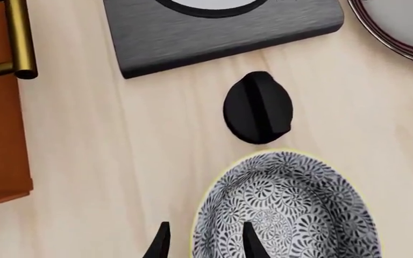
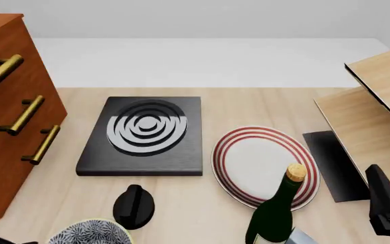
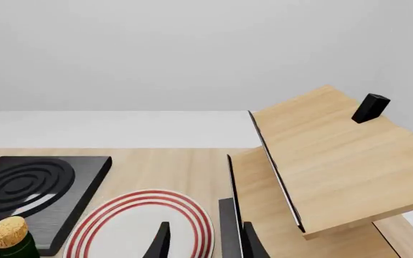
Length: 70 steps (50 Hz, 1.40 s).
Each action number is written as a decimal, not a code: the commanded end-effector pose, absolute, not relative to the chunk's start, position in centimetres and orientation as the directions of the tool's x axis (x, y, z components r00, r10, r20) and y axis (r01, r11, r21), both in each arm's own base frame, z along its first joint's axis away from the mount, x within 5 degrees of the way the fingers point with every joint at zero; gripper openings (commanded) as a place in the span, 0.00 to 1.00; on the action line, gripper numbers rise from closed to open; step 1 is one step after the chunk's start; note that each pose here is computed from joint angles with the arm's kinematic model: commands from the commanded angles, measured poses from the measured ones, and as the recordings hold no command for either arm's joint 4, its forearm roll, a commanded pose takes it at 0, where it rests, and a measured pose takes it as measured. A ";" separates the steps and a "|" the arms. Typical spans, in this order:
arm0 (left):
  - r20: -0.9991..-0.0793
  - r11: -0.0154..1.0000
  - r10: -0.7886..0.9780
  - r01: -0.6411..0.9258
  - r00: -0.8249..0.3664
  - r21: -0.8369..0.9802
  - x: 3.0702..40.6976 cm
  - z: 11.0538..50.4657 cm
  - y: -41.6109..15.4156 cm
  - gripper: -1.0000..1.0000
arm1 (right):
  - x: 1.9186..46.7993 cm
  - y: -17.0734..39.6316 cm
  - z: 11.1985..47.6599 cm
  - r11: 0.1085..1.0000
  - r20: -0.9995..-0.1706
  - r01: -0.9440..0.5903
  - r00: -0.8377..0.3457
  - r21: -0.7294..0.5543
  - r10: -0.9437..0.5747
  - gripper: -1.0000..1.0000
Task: Pick up the akita bowl and put it on the plate.
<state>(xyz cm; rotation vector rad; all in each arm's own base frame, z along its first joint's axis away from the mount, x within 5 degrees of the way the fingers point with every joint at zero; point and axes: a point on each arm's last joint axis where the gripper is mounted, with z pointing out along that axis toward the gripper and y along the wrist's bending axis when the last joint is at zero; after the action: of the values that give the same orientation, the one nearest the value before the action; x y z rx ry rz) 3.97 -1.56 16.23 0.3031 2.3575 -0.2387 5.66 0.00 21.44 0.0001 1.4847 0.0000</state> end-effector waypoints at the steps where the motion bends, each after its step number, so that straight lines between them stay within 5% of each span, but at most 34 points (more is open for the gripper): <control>1: -0.670 0.955 0.150 0.281 -0.727 -0.091 4.2 14.6 -1.7 1.00 | 5.7 0.0 21.4 1.000 -0.996 0.000 0.086 0.000 0.000 1.00; 13: -0.644 0.961 0.145 0.262 -0.752 -0.090 4.2 14.2 -1.7 1.00 | 5.7 0.0 21.4 1.000 -0.996 0.000 0.086 0.000 0.000 1.00; 14: -0.640 0.961 0.145 0.261 -0.754 -0.089 4.3 14.2 -1.7 0.00 | 5.7 0.0 21.4 1.000 -0.996 0.000 0.086 0.000 0.000 1.00; 37: -0.676 0.950 0.251 0.310 -0.693 0.034 4.3 14.4 -1.2 0.00 | 5.7 0.0 21.4 1.000 -0.996 0.000 0.086 0.000 0.000 1.00; 48: -0.728 0.924 0.364 0.324 -0.581 0.203 3.0 17.7 -0.5 0.00 | 5.7 0.0 21.4 1.000 -0.996 0.000 0.086 0.000 0.000 1.00; 70: -0.907 0.961 0.195 0.256 -0.373 0.102 0.3 29.1 -0.1 0.00 | 5.7 0.0 21.4 1.000 -0.996 0.000 0.086 0.000 0.000 1.00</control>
<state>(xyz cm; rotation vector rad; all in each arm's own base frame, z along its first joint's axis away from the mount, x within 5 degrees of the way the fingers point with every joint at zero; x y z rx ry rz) 1.91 -0.42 24.42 0.4018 2.0974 -0.0235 5.66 0.00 21.44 0.0001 1.4847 0.0000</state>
